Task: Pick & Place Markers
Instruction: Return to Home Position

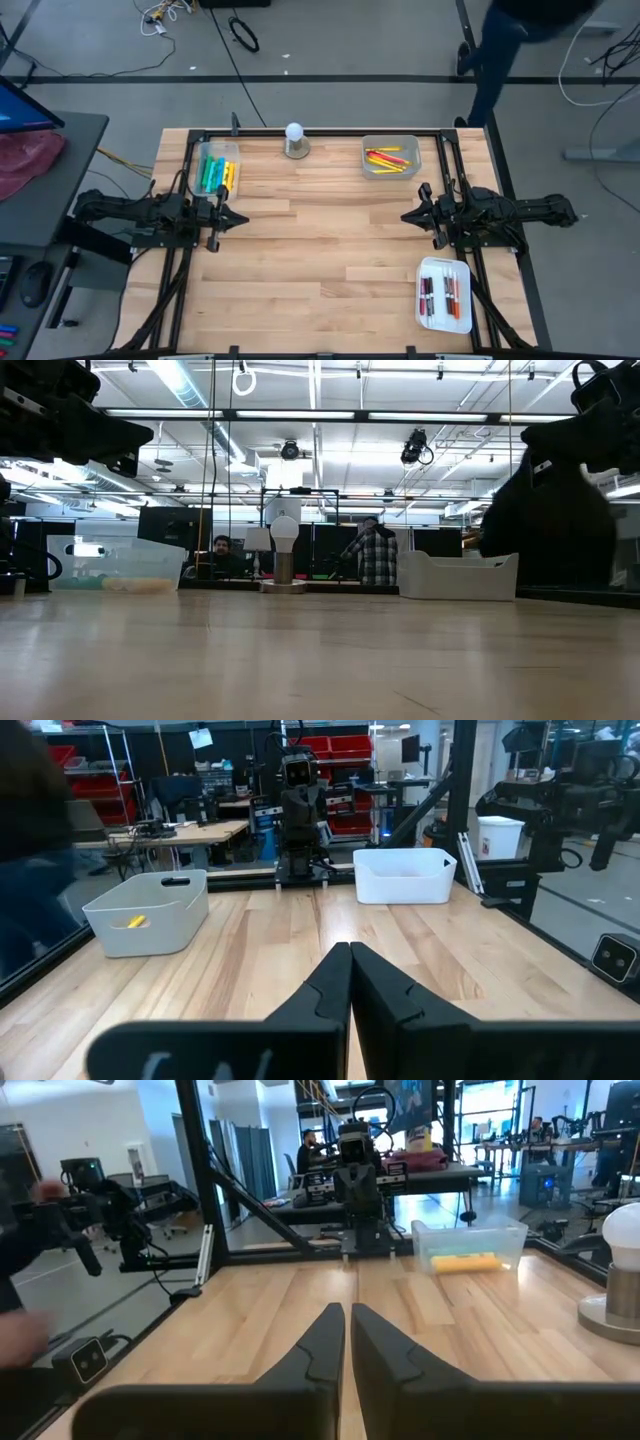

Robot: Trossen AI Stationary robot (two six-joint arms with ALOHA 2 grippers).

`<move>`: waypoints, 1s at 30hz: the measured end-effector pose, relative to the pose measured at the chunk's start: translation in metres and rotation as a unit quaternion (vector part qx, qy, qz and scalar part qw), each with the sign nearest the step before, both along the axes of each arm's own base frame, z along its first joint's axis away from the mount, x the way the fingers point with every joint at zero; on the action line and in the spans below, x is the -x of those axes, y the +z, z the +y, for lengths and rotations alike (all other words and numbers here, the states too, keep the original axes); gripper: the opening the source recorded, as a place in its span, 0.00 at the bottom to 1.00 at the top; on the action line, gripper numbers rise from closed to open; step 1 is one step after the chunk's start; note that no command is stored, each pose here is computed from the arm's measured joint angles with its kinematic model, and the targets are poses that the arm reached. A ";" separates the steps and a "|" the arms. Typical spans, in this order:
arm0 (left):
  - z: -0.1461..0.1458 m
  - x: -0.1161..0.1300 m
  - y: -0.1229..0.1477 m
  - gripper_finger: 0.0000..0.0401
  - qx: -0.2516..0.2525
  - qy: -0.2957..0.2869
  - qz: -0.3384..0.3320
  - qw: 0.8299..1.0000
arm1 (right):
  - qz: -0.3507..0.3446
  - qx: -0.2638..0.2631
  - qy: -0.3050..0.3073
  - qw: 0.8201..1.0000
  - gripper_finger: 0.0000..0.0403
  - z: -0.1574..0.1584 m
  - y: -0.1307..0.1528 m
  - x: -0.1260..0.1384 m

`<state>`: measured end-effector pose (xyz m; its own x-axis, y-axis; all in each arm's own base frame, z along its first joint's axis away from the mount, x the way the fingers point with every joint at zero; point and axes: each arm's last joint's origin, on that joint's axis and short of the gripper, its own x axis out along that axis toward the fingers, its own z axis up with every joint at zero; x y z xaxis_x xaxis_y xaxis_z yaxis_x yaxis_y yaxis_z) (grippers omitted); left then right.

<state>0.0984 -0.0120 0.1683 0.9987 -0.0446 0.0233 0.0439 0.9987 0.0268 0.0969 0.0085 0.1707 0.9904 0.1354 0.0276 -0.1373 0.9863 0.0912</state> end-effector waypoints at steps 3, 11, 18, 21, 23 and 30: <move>0.000 0.000 0.000 0.04 0.000 0.000 0.000 1.000 | 0.000 0.000 0.000 1.000 0.07 0.000 0.000 0.000; 0.000 0.001 0.001 0.04 0.029 -0.001 -0.003 1.000 | 0.000 0.000 0.000 1.000 0.07 0.000 0.000 0.000; 0.008 0.001 0.000 0.04 -0.017 0.013 -0.003 1.000 | 0.000 0.001 0.000 1.000 0.07 0.000 0.000 0.000; 0.013 0.001 0.000 0.04 -0.014 0.033 -0.002 0.999 | 0.000 0.001 0.000 1.000 0.07 0.000 0.000 0.000; 0.016 0.001 0.000 0.03 -0.001 0.048 -0.001 0.999 | 0.000 0.001 0.000 1.000 0.07 0.000 0.000 0.000; 0.019 0.001 -0.001 0.03 0.003 0.060 0.003 0.998 | 0.000 0.001 0.000 1.000 0.07 0.000 0.000 0.000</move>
<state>0.0969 0.0067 0.1675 0.9969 0.0760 0.0181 -0.0764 0.9969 0.0210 0.0970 0.0085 0.1706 0.9905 0.1350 0.0268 -0.1369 0.9865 0.0894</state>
